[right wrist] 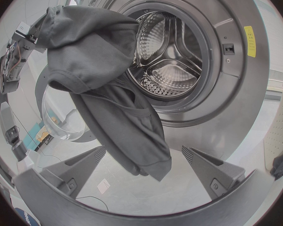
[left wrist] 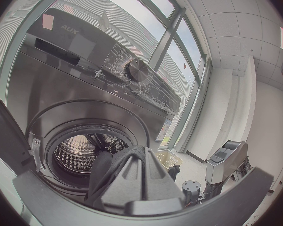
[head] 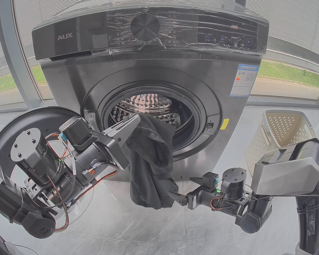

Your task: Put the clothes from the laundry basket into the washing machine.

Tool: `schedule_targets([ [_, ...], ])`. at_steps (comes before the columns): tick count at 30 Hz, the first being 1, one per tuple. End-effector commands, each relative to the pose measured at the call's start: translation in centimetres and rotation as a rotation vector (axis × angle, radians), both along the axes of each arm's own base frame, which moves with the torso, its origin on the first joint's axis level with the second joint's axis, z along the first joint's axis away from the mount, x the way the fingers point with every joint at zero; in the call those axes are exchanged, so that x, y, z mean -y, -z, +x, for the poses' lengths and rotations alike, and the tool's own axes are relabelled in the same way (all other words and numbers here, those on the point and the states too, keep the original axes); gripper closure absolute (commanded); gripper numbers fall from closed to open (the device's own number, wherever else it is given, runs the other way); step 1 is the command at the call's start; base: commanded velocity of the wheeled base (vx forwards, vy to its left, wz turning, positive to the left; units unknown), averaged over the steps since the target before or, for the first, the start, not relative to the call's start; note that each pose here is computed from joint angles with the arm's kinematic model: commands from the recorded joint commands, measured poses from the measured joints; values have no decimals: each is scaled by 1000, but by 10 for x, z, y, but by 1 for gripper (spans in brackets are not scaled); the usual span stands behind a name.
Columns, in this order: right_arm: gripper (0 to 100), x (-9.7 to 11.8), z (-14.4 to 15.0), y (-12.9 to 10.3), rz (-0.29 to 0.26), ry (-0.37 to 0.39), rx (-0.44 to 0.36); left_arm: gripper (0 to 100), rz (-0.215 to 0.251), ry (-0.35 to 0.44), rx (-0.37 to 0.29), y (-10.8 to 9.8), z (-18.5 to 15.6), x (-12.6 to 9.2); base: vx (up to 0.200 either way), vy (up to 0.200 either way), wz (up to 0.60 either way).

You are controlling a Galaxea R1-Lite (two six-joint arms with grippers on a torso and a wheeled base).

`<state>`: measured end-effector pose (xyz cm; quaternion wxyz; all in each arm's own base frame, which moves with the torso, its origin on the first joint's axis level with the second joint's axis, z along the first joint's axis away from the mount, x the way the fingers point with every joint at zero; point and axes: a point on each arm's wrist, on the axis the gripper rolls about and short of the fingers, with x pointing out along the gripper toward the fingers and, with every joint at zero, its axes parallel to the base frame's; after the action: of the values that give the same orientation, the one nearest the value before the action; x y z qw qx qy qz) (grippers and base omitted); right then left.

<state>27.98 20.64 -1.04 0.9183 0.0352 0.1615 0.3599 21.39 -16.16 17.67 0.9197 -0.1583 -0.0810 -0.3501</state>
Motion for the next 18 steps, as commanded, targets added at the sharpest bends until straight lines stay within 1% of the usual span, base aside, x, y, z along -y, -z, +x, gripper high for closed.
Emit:
schedule_targets([
  [1, 0, -9, 4, 7, 9, -36, -2, 100, -1, 2, 0, 0, 0, 1, 0, 0, 0],
  [4, 0, -15, 9, 12, 18, -54, 3, 100, -1, 2, 0, 0, 0, 1, 0, 0, 0],
  [5, 0, -20, 14, 17, 26, -81, 1, 100, -3, 2, 3, -1, 0, 1, 0, 0, 0],
  [6, 0, -20, 14, 17, 26, -81, 1, 100, -3, 2, 3, -1, 0, 1, 0, 0, 0],
  [8, 0, -32, 21, 22, 52, -127, 3, 100, -6, 2, 4, -1, 0, 1, 0, 0, 0],
  [10, 0, -39, 28, 24, 65, -144, 5, 100, -8, 3, 4, -2, 0, 0, 0, 0, 0],
  [12, 0, -46, 33, 22, 100, -167, -14, 100, -10, 2, 5, -2, 0, 0, 0, 0, 0],
  [13, 100, -46, 33, 22, 100, -167, -14, 100, -10, 2, 5, -2, 0, 0, 0, 0, 0],
  [14, 100, -53, 34, 18, 146, -197, -23, 100, -11, 2, 4, -2, 0, 0, 0, 0, 0],
  [15, 100, -57, 34, 17, 165, -208, -29, 100, -11, 2, 4, -2, 0, 0, 0, 0, 0],
  [18, 100, -63, 34, 13, 187, -217, -20, 100, -12, 2, 3, -2, 0, 0, 0, 0, 0],
])
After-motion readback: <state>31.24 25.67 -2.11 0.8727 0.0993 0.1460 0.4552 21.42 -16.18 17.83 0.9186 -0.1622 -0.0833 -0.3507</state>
